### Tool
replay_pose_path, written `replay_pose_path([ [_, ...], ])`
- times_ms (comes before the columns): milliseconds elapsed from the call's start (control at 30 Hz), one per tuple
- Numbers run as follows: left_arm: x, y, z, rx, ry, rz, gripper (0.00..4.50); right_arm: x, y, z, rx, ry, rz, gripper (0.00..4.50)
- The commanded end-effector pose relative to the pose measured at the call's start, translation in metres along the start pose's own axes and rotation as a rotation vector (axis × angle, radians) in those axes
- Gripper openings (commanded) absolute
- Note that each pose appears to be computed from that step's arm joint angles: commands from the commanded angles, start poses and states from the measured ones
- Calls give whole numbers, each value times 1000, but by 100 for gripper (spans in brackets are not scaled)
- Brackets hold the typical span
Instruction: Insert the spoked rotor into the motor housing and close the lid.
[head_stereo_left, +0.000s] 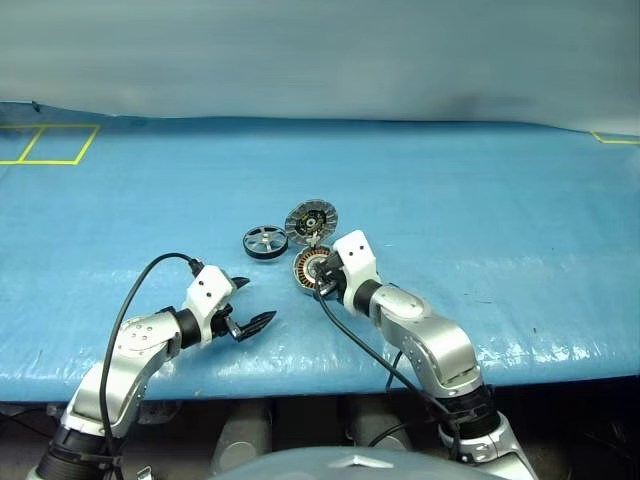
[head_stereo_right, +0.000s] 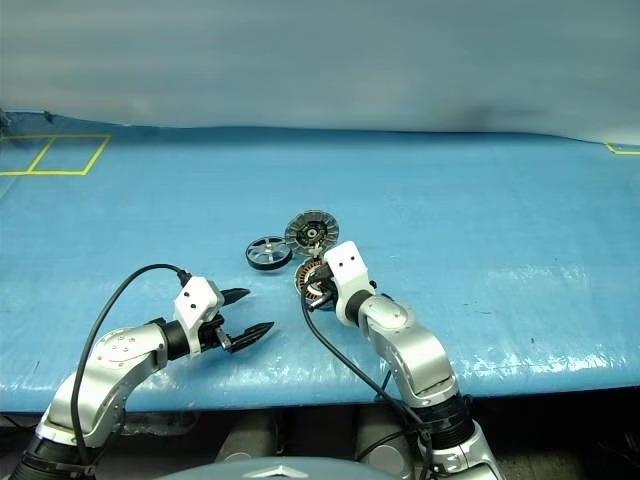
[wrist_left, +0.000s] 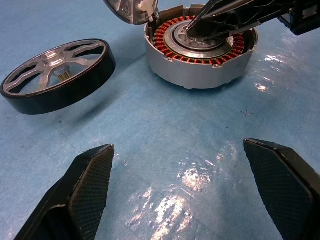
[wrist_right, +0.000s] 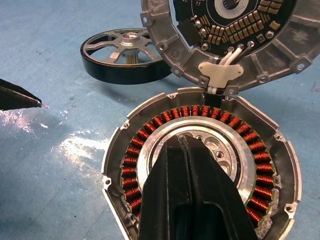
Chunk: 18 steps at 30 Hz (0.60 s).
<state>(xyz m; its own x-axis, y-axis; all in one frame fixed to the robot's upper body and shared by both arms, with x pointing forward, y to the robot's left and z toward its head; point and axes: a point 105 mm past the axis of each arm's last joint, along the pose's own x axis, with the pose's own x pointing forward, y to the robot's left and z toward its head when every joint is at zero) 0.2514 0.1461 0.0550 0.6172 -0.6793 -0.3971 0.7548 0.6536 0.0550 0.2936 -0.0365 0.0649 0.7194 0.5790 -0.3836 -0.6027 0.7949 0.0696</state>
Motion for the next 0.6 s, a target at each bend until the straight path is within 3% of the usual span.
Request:
replay_pose_path([
  [33, -2, 0, 11, 25, -34, -1, 450, 1, 0, -34, 13, 155, -7, 3],
  [600, -3, -1, 10, 26, -31, -2, 450, 0, -5, -44, 20, 214, -35, 3],
])
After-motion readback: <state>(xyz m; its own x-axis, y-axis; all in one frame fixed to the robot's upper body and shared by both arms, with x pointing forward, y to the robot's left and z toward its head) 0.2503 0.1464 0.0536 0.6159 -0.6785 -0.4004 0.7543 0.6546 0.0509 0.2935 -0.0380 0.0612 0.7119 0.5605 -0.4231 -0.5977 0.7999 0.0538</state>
